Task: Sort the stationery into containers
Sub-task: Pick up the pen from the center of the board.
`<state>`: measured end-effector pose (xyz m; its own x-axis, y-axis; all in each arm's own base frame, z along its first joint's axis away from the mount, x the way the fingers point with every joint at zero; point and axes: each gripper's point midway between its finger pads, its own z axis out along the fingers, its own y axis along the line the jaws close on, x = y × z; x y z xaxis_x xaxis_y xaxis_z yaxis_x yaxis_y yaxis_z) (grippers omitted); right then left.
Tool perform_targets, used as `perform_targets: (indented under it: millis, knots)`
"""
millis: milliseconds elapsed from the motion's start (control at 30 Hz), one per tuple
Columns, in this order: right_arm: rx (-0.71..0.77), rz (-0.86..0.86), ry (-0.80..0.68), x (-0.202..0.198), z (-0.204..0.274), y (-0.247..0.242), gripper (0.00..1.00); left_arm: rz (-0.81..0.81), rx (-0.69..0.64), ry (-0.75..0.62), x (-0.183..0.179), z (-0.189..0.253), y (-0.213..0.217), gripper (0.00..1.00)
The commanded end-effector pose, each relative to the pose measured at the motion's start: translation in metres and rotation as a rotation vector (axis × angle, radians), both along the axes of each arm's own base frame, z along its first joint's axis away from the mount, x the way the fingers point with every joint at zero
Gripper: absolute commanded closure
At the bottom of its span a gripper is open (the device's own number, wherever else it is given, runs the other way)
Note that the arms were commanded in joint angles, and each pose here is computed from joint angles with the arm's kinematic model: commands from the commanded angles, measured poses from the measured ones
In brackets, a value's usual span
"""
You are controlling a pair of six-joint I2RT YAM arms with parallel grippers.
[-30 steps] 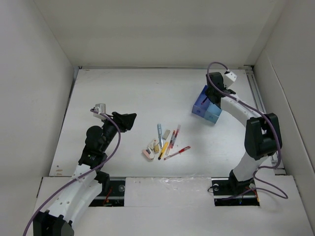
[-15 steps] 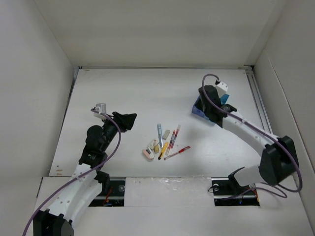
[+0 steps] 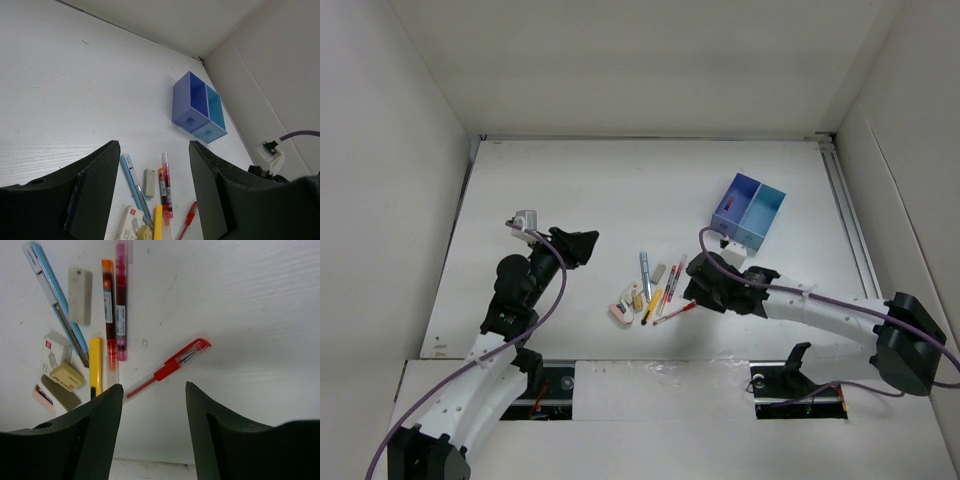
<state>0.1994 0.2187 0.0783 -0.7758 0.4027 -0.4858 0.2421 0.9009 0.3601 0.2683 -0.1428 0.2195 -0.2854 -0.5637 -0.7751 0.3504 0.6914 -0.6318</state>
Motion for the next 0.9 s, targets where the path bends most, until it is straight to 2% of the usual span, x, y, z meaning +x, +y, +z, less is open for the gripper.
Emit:
perform_targets:
  millis: [0, 267, 400, 633, 733, 867]
  knots:
    - [0.037, -0.057, 0.064, -0.012, -0.01, 0.01, 0.41, -0.019, -0.029, -0.085, -0.004, 0.027, -0.003, 0.46]
    - [-0.02, -0.101, 0.088, 0.002, -0.039, 0.022, 0.4, -0.019, -0.029, -0.085, -0.005, 0.027, -0.002, 0.46]
    - [-0.011, -0.108, 0.087, 0.008, -0.042, 0.03, 0.42, -0.031, -0.03, -0.084, -0.007, 0.027, -0.006, 0.46]
    - [-0.118, -0.186, 0.107, 0.003, -0.057, 0.004, 0.6, -0.031, -0.033, -0.093, -0.007, 0.032, -0.006, 0.46]
    - [-0.121, -0.194, 0.112, -0.002, -0.059, -0.003, 0.63, -0.031, -0.033, -0.093, -0.007, 0.032, -0.006, 0.46]
    - [-0.157, -0.208, 0.126, -0.007, -0.064, -0.013, 0.75, -0.031, -0.033, -0.093, -0.007, 0.032, -0.006, 0.46]
